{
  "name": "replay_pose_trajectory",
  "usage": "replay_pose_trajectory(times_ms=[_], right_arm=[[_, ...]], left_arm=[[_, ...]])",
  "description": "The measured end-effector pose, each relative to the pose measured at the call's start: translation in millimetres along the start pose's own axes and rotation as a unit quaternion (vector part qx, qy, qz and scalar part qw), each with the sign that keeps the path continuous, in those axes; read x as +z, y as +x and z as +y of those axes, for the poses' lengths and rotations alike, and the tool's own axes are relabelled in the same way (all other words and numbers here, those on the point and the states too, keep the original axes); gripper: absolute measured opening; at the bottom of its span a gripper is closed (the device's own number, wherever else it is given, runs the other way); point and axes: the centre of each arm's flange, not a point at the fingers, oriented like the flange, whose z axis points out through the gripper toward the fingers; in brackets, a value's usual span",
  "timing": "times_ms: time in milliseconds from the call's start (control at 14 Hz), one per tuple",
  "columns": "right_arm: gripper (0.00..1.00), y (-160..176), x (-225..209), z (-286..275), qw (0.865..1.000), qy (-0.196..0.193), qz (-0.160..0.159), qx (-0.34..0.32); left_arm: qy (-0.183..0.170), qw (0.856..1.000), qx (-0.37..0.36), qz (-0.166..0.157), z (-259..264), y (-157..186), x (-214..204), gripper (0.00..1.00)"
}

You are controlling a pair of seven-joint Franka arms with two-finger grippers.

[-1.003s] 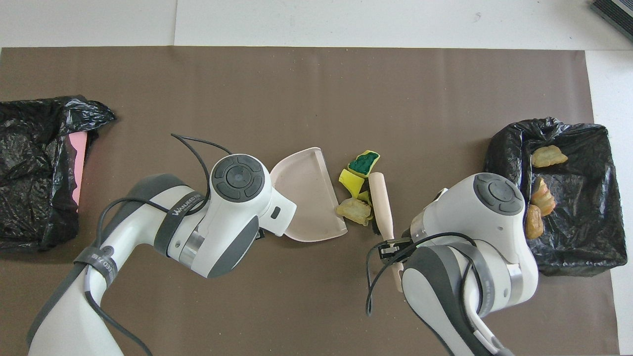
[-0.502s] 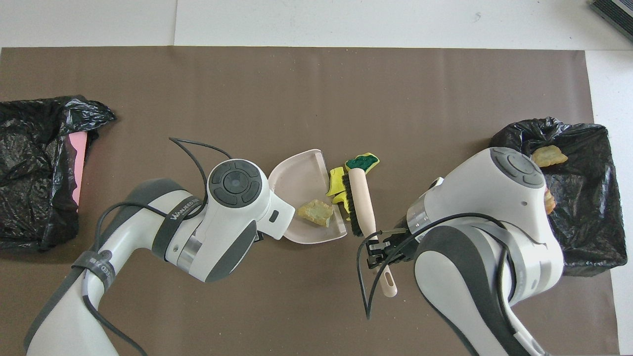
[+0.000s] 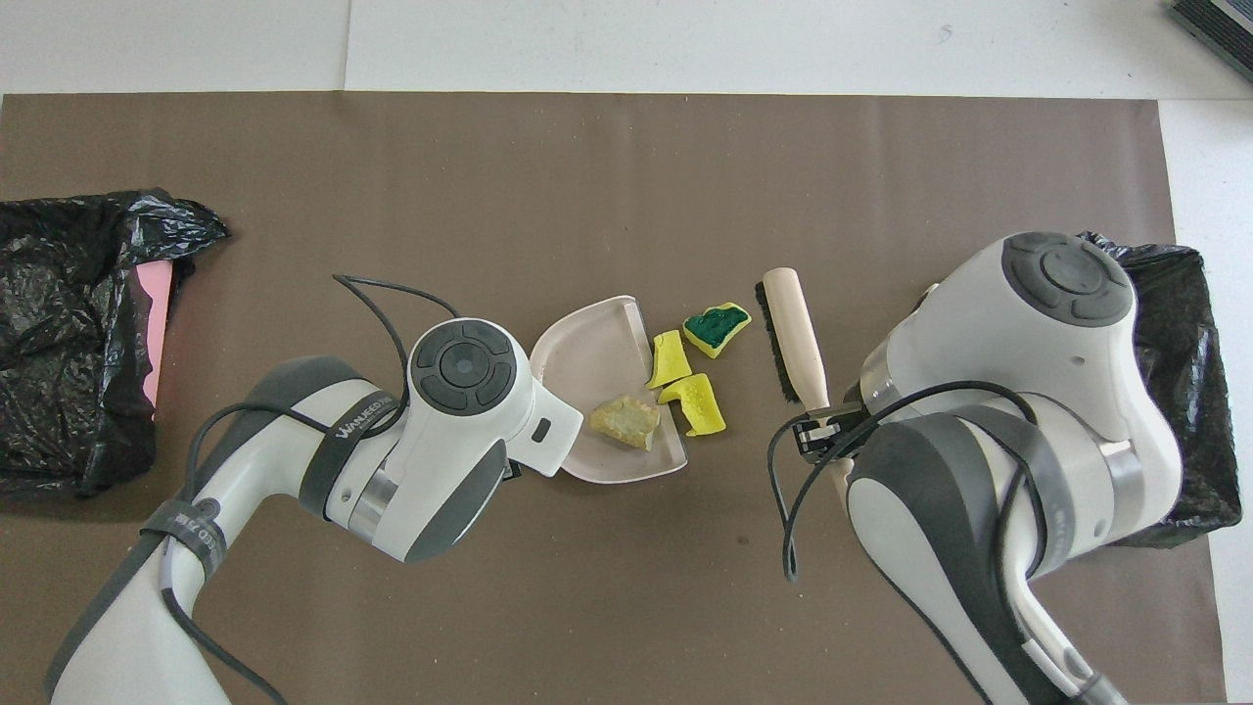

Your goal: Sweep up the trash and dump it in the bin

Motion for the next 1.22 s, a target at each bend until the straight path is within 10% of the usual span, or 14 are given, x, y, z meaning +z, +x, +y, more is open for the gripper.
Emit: replay_pose_trajectory(times_ms=[860,1218], right_arm=[[0.26,-41,23,-131,0.972,0.221,-0.084,-0.011],[0.26,-41,-14,-119,0.975,0.213,-0.068,0.003]], left_arm=[[-0.003,1.0,0.0,-0.003,5,-5,3,0.31],[-0.003,1.0,0.017,-0.002,1,-8,3,0.31]])
